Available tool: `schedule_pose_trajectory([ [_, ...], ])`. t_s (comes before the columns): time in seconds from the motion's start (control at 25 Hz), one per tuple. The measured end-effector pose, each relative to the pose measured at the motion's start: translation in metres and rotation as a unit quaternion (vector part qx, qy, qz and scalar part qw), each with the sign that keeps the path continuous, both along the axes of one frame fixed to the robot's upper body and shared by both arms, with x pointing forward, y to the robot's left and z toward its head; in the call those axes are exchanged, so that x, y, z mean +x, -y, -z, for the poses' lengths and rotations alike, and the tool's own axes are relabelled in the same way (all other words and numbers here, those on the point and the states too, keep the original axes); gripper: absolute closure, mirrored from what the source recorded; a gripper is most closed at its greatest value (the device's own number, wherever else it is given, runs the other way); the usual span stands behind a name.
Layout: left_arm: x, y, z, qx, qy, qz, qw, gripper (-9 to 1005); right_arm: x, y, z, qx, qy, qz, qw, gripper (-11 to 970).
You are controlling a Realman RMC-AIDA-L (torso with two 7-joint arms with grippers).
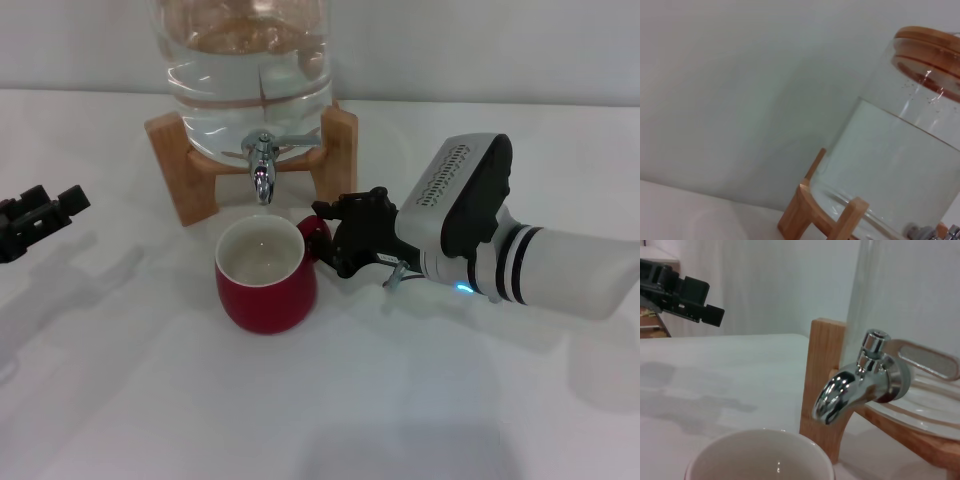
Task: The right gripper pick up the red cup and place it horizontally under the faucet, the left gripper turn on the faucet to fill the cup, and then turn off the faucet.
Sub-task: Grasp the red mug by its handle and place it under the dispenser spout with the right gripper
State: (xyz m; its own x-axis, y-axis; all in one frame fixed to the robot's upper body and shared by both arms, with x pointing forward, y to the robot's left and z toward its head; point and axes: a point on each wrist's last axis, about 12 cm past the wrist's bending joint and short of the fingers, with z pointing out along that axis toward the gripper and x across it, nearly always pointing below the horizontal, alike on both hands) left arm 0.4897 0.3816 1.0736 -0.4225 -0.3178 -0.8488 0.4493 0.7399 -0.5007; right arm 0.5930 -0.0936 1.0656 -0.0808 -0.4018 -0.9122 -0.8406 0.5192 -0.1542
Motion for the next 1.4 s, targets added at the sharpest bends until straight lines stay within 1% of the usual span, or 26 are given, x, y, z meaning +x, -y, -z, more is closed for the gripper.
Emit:
schedule_pose_trajectory([
  [0.16,-0.002,-0.002,0.000,0.002,-0.002,-0.002,1.000,101,0.000,-0.002,-0.002,0.002,0.002,-0.004,1.000,659],
  [0.6,0.002,-0.001,-0.001,0.005,-0.002,-0.001,1.000,101,-0.001,0.001,-0.002,0.004,0.005,-0.010,1.000,659],
  [1.04,0.003,0.000,-0.001,0.005,-0.001,0.000,1.000,101,-0.001,0.009,0.004,-0.021,0.017,-0.022,0.999,659],
  [1.4,0.004,0.000,-0.001,0.004,-0.002,-0.001,1.000,101,0.000,0.010,0.003,-0.019,0.018,-0.017,1.000,660],
])
